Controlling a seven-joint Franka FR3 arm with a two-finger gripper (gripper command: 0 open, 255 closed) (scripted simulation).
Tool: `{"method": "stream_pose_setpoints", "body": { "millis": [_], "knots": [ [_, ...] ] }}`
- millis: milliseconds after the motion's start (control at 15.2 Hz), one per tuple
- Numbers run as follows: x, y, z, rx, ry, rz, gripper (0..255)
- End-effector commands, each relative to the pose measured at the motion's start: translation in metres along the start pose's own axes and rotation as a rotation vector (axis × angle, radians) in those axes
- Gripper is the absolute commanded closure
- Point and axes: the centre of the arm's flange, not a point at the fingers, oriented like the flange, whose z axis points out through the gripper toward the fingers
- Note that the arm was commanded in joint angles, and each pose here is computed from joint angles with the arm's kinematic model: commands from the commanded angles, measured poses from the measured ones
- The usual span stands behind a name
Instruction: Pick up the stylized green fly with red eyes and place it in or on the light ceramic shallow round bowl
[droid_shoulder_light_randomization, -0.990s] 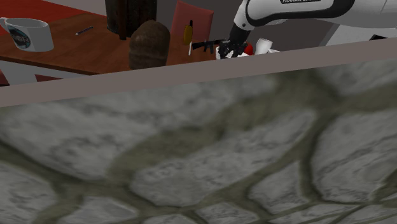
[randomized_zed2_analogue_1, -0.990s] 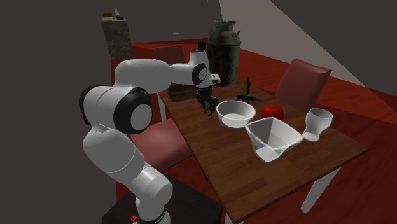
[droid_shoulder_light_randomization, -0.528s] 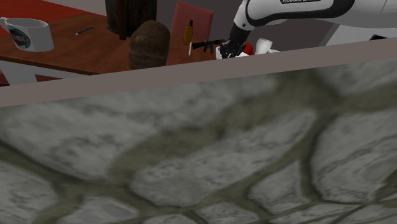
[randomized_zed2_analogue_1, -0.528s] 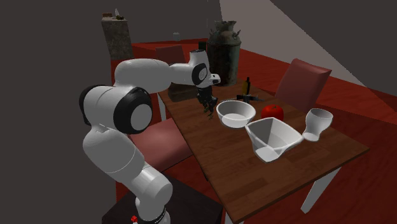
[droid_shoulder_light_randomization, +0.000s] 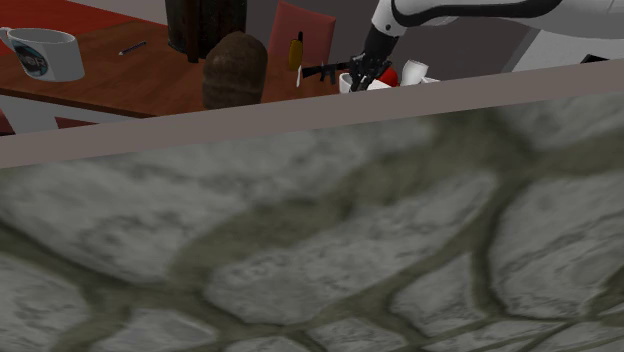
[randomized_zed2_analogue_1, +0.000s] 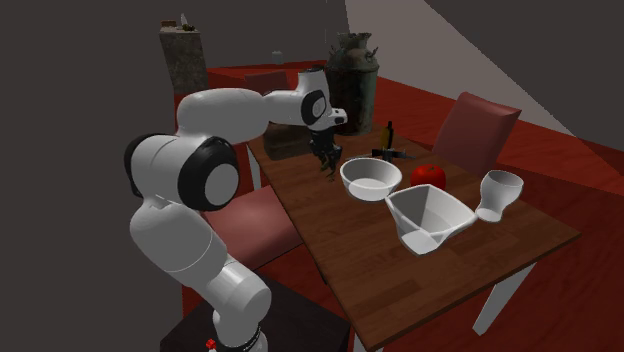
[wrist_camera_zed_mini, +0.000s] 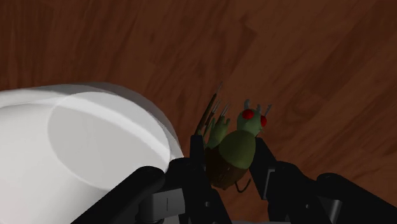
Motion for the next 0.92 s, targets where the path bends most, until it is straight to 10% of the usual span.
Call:
{"method": "stream_pose_setpoints", "body": {
  "millis": [0,858],
  "knots": [
    [0.002,0.0,-0.01,0.0,0.0,0.0,255],
    [0.016,0.006,-0.077,0.0,0.0,0.0,255]
  ]
}}
